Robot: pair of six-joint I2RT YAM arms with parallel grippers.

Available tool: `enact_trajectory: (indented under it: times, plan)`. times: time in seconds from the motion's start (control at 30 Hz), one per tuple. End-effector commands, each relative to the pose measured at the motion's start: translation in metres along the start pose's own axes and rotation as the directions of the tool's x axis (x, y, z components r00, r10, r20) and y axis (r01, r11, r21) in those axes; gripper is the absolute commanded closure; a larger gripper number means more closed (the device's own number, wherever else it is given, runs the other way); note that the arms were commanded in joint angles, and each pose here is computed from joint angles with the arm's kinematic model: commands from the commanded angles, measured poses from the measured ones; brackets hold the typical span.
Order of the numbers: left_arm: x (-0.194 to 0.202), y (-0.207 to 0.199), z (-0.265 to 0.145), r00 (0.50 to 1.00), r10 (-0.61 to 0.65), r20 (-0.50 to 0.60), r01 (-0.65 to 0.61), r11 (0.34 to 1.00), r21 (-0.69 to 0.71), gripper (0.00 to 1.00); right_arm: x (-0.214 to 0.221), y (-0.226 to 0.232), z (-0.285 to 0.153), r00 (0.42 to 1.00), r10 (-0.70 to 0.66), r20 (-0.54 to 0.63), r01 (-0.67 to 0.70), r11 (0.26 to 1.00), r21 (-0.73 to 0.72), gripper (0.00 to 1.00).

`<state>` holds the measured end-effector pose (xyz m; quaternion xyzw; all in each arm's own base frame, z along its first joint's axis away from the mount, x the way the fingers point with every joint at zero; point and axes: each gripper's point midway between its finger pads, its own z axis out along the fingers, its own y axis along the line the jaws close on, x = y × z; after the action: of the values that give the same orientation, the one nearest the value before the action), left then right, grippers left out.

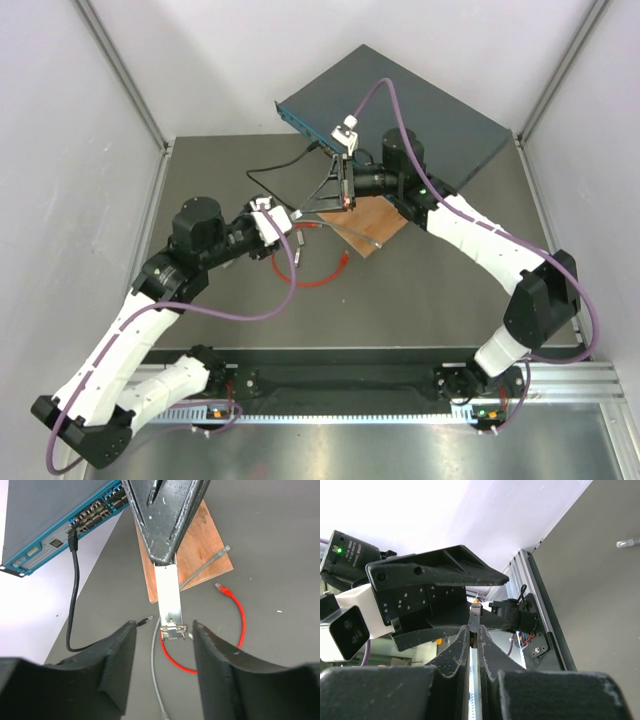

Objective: Insert the plug into the switch port

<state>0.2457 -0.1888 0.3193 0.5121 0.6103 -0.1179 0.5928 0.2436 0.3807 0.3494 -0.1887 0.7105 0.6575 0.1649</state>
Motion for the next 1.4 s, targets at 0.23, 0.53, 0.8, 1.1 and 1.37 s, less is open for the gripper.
enact_trajectory:
  times: [0.23,0.53,0.8,1.1,1.37]
  plan:
    - [-0.012,0.008,0.008,0.998,0.044,0.036,-0.042,0.998,-0.041,0.59,-0.001,0.011,0.002,1.0,-0.024,0.005,0.024,0.999,-0.039,1.0]
    - [-0.011,0.002,0.012,1.0,0.017,0.022,-0.017,1.0,-0.02,1.0,-0.003,0.018,0.0,0.998,-0.064,0.005,0.064,0.996,-0.062,0.87]
    - [-0.015,-0.016,0.001,0.976,-0.219,-0.006,0.219,0.975,0.033,1.0,-0.027,0.041,-0.034,0.957,-0.277,0.091,0.276,0.961,0.027,0.28]
    - [-0.009,-0.022,0.012,0.907,-0.418,-0.042,0.419,0.908,0.022,1.0,-0.043,0.055,-0.091,0.868,-0.471,0.157,0.447,0.879,0.163,0.06]
    - [-0.016,-0.018,0.055,0.874,-0.484,-0.046,0.484,0.875,0.0,1.0,-0.064,0.079,-0.199,0.718,-0.614,0.327,0.444,0.766,0.464,0.0]
